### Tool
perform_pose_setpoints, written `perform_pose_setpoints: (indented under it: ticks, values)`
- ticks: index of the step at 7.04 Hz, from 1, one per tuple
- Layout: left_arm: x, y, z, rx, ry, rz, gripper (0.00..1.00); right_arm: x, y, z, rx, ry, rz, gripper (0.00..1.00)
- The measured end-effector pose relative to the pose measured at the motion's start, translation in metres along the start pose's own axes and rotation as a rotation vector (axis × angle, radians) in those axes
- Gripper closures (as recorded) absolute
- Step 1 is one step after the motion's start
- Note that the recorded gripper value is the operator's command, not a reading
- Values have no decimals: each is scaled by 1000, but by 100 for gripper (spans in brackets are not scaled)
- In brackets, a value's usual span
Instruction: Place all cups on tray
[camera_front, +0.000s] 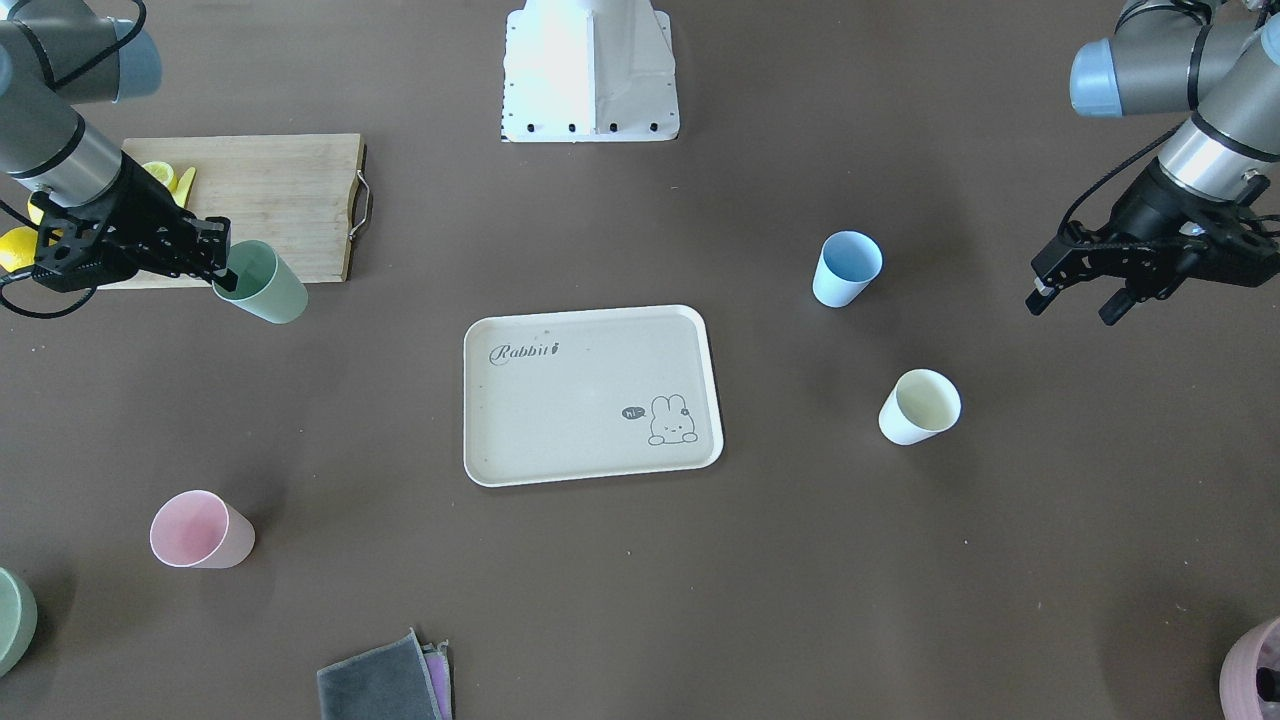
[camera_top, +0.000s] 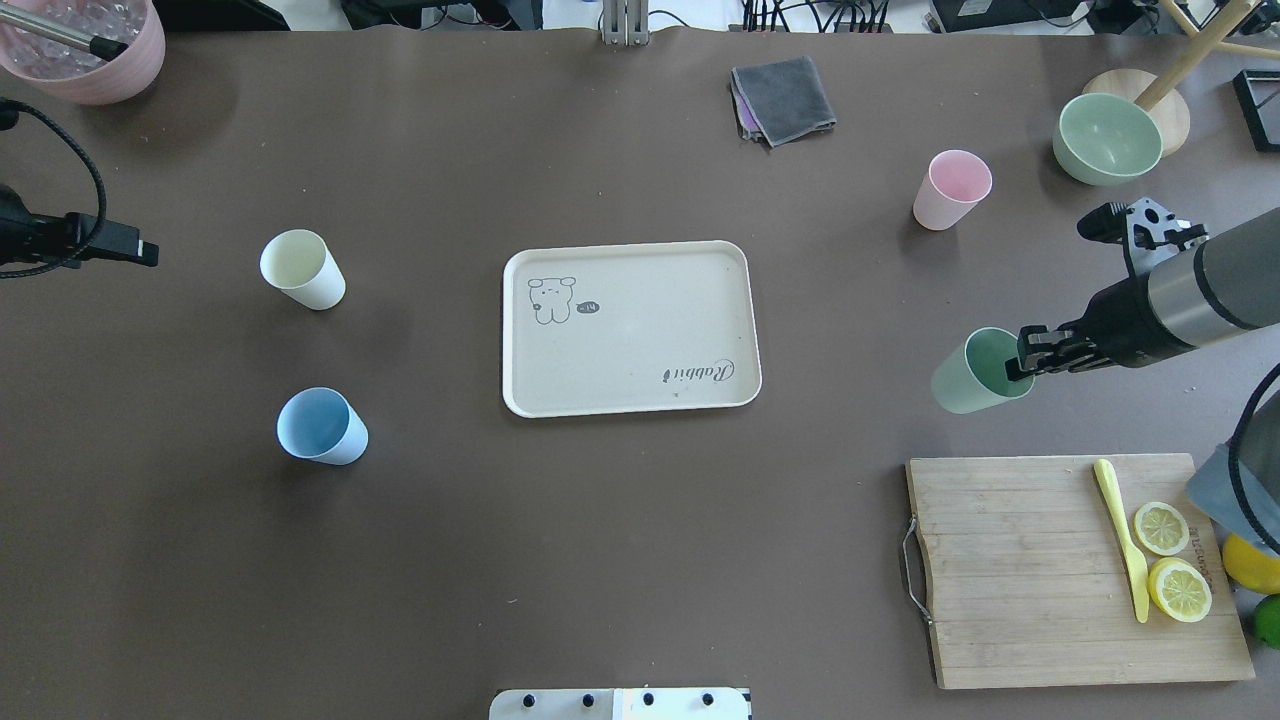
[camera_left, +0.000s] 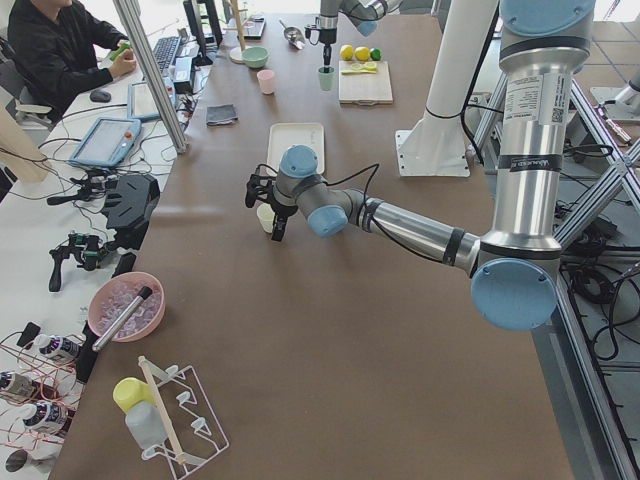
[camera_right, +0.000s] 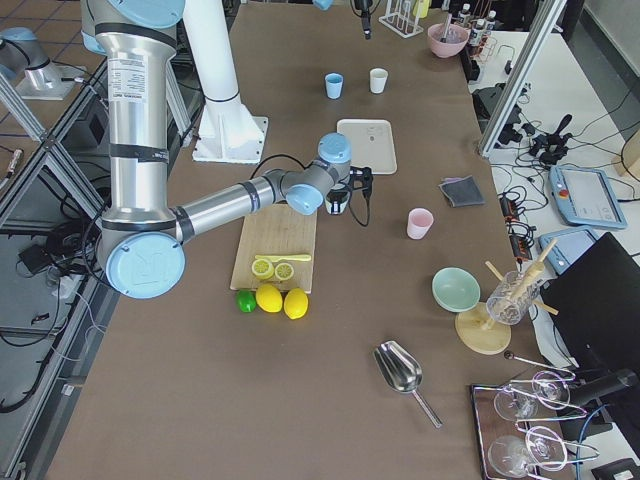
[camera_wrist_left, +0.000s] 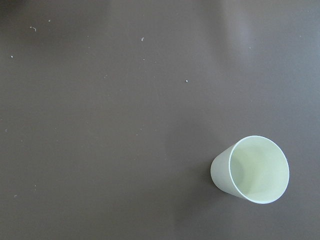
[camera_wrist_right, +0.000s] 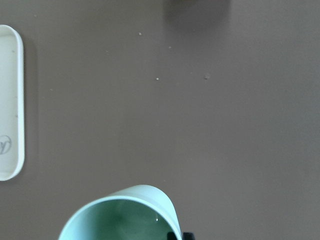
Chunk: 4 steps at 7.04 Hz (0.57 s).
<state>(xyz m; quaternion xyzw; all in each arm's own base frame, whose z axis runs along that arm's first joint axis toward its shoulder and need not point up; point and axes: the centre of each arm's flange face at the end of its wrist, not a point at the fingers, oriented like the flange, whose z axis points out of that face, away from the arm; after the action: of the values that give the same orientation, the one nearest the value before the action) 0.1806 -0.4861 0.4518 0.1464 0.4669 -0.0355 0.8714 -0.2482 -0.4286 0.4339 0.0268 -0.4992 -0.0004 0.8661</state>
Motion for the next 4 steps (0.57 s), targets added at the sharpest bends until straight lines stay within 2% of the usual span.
perform_pose_setpoints:
  ticks: [2, 4]
  values:
    - [24, 15, 13, -33, 21, -10, 3, -30, -23, -18, 9, -51, 22, 100]
    - [67, 45, 27, -86, 62, -30, 3, -72, -45, -22, 14, -46, 40, 100]
